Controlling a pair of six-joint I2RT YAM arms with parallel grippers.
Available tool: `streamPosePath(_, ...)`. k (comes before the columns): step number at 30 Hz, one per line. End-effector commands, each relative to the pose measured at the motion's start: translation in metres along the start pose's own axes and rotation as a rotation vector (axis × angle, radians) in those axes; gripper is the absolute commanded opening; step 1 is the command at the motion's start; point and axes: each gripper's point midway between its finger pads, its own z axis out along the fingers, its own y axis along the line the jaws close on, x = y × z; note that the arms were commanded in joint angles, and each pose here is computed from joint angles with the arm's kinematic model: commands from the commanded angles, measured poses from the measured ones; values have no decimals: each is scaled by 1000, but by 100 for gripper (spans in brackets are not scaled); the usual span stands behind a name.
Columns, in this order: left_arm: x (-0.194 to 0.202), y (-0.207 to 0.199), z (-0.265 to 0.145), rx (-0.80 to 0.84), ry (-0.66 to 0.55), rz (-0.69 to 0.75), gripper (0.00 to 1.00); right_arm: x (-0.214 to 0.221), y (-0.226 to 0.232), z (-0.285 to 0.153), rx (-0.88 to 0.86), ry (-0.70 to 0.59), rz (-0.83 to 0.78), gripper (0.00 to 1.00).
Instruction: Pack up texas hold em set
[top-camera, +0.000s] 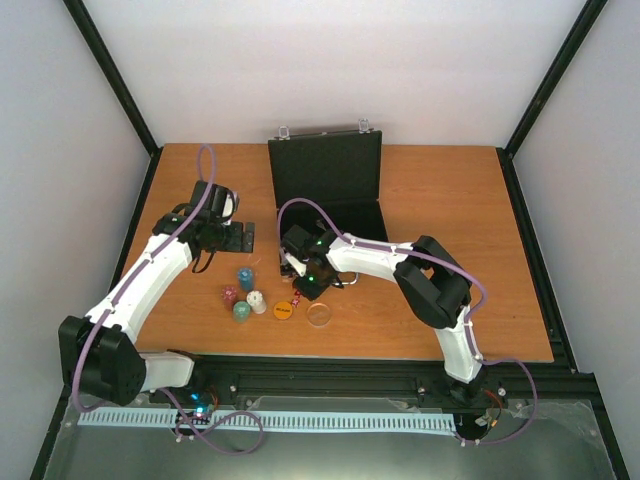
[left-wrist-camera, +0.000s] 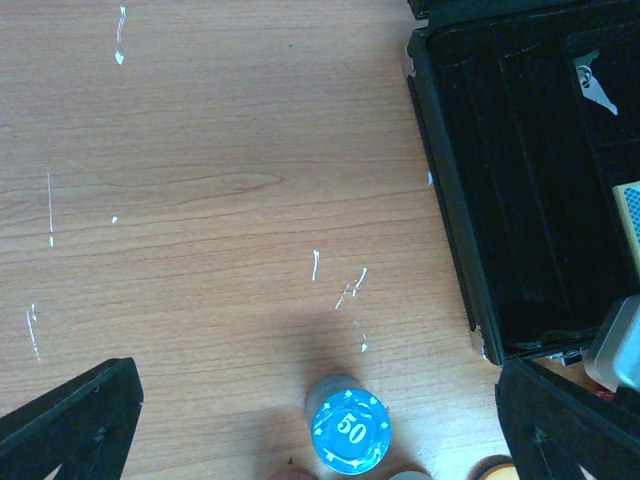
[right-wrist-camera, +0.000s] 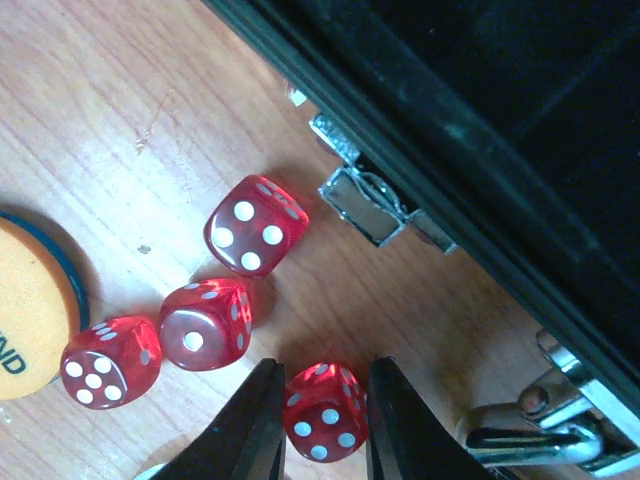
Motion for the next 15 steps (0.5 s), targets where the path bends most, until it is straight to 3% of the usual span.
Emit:
streamPosePath(1, -6, 0, -2, -8, -14, 1, 100, 1, 0, 5, 22, 19, -26, 10)
streamPosePath(10, -6, 0, 1, -10, -8, 5, 100, -28, 1, -66, 39, -68, -12, 8)
streamPosePath(15, -5, -2, 3, -1, -4, 3, 100, -42, -33, -86, 129, -103, 98, 8)
